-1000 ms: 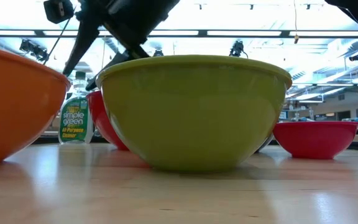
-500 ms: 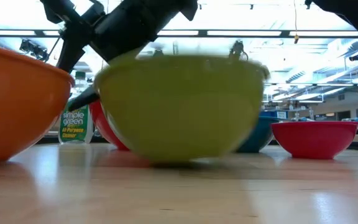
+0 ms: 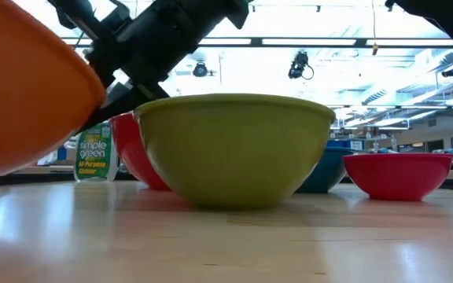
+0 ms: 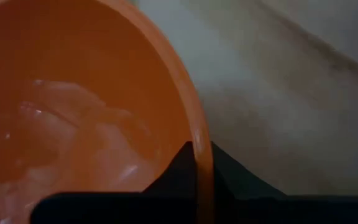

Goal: Nest bowls inside each other
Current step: Stack the orange bowl on the red bowl

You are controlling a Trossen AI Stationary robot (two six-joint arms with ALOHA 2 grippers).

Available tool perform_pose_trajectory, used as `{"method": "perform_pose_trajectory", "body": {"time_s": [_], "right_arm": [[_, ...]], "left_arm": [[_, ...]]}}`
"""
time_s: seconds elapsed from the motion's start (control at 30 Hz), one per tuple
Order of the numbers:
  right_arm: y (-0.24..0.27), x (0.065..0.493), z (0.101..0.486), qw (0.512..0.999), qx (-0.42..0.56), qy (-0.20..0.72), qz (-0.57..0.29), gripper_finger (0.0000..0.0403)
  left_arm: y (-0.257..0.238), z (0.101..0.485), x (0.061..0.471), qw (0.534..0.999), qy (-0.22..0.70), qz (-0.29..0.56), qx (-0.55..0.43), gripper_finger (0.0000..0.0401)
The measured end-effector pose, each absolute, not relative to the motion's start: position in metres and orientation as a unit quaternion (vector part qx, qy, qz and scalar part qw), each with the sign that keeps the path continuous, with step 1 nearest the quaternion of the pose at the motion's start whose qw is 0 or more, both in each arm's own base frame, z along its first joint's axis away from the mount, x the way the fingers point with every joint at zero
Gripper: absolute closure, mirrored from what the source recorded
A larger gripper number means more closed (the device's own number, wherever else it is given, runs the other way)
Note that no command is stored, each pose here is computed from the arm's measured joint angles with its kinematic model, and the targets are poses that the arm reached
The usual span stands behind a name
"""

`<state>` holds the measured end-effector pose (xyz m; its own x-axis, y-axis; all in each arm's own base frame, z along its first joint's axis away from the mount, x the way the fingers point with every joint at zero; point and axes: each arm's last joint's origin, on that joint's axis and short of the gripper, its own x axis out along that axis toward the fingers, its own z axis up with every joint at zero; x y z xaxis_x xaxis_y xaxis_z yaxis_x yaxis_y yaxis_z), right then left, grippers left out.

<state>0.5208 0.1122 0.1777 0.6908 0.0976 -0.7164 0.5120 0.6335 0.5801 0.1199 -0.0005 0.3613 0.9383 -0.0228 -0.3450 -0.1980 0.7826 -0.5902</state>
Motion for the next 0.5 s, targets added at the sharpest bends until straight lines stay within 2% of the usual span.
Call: {"method": "perform_pose_trajectory", "body": {"time_s": [0.23,0.4,0.5], "right_arm": [[0.106,0.525,0.188,0.814,0.435,0.371,-0.100,0.0383],[0.097,0.525,0.224,0.833,0.428,0.342,-0.080,0.0383],[0.085,0.515,0.245,0.842,0.399,0.349,-0.099,0.0383]], "left_arm": [[0.000,0.363,0.117,0.931,0.160,0.044,-0.326,0.0273],[-0.001,0.369,0.111,0.936,0.132,0.034,-0.324,0.0273],[-0.001,0.372,0.109,0.939,0.115,0.028,-0.324,0.0273]]}}
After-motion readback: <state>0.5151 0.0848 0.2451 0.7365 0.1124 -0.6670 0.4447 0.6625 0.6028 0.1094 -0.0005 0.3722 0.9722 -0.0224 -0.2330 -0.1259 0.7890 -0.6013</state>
